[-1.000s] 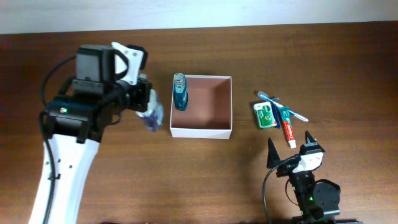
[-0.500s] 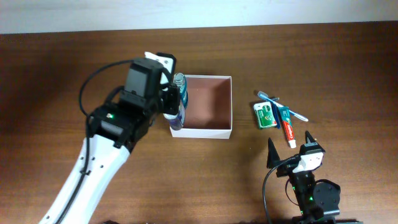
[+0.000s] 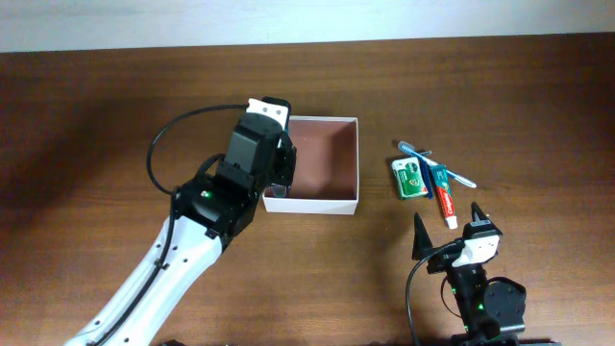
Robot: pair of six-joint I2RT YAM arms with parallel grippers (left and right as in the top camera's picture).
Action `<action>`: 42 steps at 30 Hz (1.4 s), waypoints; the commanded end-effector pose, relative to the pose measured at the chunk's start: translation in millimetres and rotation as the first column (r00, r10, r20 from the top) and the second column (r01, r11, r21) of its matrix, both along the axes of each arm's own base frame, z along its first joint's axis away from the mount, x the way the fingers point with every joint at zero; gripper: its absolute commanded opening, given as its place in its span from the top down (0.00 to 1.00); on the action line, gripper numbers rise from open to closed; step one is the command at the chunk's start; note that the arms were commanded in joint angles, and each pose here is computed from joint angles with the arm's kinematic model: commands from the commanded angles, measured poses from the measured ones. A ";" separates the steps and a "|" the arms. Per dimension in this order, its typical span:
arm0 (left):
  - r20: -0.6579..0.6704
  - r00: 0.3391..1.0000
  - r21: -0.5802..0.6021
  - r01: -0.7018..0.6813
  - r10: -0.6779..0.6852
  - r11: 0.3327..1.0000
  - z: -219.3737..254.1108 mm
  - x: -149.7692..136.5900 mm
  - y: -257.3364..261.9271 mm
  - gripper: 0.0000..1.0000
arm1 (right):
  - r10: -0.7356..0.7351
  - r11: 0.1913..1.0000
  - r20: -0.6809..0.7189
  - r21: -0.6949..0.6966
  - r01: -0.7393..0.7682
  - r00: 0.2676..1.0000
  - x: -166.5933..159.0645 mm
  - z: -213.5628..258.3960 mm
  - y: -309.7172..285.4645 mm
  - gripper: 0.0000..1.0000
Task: Pack container
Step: 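Grasp the soap pump bottle and carry it over the box, then lower the soap bottle into the box beside the Listerine and release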
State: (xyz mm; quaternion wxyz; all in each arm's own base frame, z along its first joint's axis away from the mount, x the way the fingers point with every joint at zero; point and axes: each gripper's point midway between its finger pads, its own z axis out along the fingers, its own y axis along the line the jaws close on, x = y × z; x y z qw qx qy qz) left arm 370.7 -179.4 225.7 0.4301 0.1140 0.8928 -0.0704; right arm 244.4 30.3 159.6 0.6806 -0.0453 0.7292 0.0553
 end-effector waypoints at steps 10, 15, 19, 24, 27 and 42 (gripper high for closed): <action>0.038 0.999 -0.002 -0.009 0.009 1.000 5.4 5.4 -0.2 0.90 | -0.006 1.000 -0.002 0.000 0.006 1.000 0.0 -1.8 -1.6 0.01; 0.006 1.000 0.017 -0.009 0.009 1.000 -9.3 8.8 -2.1 0.90 | -0.006 1.000 -0.002 0.000 0.006 1.000 0.0 -1.8 -1.6 0.01; -0.024 1.000 0.035 -0.009 0.009 0.999 -23.2 11.7 -3.8 0.90 | -0.006 1.000 -0.003 0.000 0.006 1.000 0.0 -1.9 -1.6 0.01; -0.047 0.999 0.050 -0.009 0.011 0.999 -34.2 13.9 -4.6 0.90 | -0.006 1.000 -0.002 0.000 0.006 1.000 0.0 -1.8 -1.6 0.01; -0.063 0.998 0.059 -0.008 0.012 0.998 -41.5 14.7 -5.1 0.90 | -0.006 1.000 -0.002 0.000 0.006 1.000 0.0 -1.8 -1.6 0.01; -0.129 0.990 0.098 -0.038 0.050 0.994 -68.1 20.6 8.7 0.90 | -0.006 1.000 -0.002 0.000 0.006 1.000 0.0 -1.8 -1.6 0.01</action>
